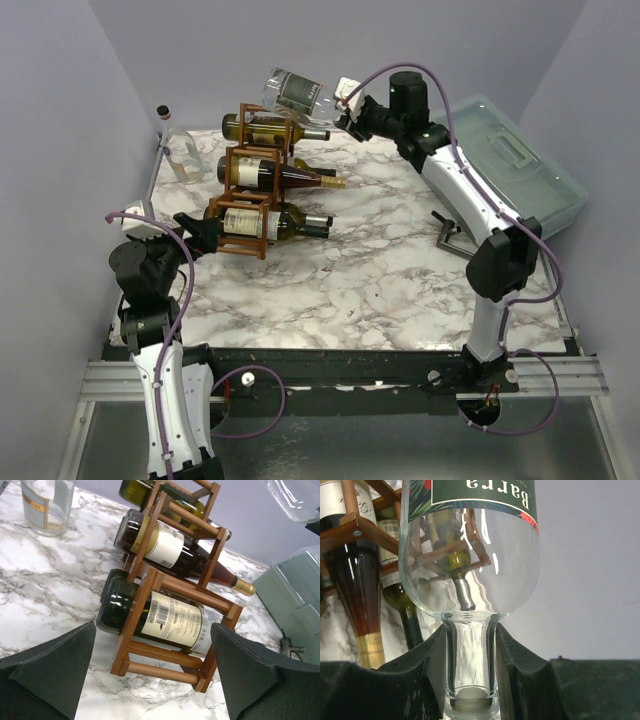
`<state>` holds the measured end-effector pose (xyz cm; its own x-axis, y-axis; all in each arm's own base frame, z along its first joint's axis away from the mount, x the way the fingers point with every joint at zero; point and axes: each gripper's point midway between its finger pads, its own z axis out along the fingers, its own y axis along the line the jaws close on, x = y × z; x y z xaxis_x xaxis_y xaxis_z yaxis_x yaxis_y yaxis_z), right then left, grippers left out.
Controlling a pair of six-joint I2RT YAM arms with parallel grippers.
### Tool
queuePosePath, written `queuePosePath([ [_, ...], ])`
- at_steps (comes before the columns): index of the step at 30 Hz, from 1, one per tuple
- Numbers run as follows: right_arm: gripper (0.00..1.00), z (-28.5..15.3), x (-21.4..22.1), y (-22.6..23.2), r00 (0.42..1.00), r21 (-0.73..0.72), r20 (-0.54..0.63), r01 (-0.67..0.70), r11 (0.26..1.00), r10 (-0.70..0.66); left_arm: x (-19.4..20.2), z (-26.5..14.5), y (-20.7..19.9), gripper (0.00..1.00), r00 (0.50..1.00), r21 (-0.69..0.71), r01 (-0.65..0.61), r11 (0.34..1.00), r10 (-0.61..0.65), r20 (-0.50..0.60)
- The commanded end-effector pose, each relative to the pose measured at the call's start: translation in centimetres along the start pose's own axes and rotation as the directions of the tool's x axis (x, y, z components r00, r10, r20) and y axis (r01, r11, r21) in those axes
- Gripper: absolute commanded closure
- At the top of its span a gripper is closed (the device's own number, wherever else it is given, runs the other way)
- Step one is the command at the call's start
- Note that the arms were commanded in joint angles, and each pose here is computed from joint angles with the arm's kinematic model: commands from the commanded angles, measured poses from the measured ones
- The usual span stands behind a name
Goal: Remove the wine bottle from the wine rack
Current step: Pick up the wine bottle from the wine rack, then place the wine bottle at the center of the board.
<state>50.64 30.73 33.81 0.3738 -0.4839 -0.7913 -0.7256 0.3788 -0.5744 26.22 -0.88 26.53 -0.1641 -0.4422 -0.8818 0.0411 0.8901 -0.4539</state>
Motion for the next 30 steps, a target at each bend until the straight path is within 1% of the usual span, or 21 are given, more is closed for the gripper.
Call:
queuePosePath([
  [1, 1.0, -6.0, -9.0, -4.4, 0.975, 0.131, 0.193, 0.082, 0.988, -0.107, -0.8, -0.3, -1.9, 0.01, 1.0, 0.096, -0.015, 0.995, 0.013, 0.019],
  [7, 1.0, -8.7, -8.5, -3.5, 0.988, 0.097, 0.151, 0.03, 0.995, -0.045, -1.3, -1.1, -3.7, 0.01, 1.0, 0.159, 0.003, 0.987, -0.004, 0.008],
  [13, 1.0, -11.8, -8.8, -2.2, 0.995, 0.066, 0.1, -0.02, 0.998, 0.013, -0.9, -2.5, -5.9, 0.01, 0.997, 0.235, 0.072, 0.969, -0.063, -0.049],
  [19, 1.0, -14.6, -8.6, -0.3, 0.996, 0.025, 0.063, -0.061, 0.998, 0.059, -0.8, -4.2, -8.0, 0.01, 0.992, 0.314, 0.117, 0.942, -0.098, -0.077],
  [22, 1.0, -16.0, -8.8, 0.6, 0.996, 0.015, 0.049, -0.076, 0.997, 0.075, -0.9, -5.4, -9.7, 0.01, 0.994, 0.392, 0.091, 0.916, -0.059, -0.092],
  [25, 1.0, -17.4, -8.7, 1.7, 0.995, -0.002, 0.027, -0.095, 0.995, 0.095, -1.0, -6.6, -11.0, 0.01, 0.996, 0.451, 0.055, 0.891, -0.02, -0.083],
  [30, 1.0, -19.5, -7.6, 4.3, 0.99, -0.045, -0.022, -0.137, 0.99, 0.136, -0.7, -8.3, -13.0, 0.01, 0.996, 0.539, 0.018, 0.842, 0.034, -0.087],
])
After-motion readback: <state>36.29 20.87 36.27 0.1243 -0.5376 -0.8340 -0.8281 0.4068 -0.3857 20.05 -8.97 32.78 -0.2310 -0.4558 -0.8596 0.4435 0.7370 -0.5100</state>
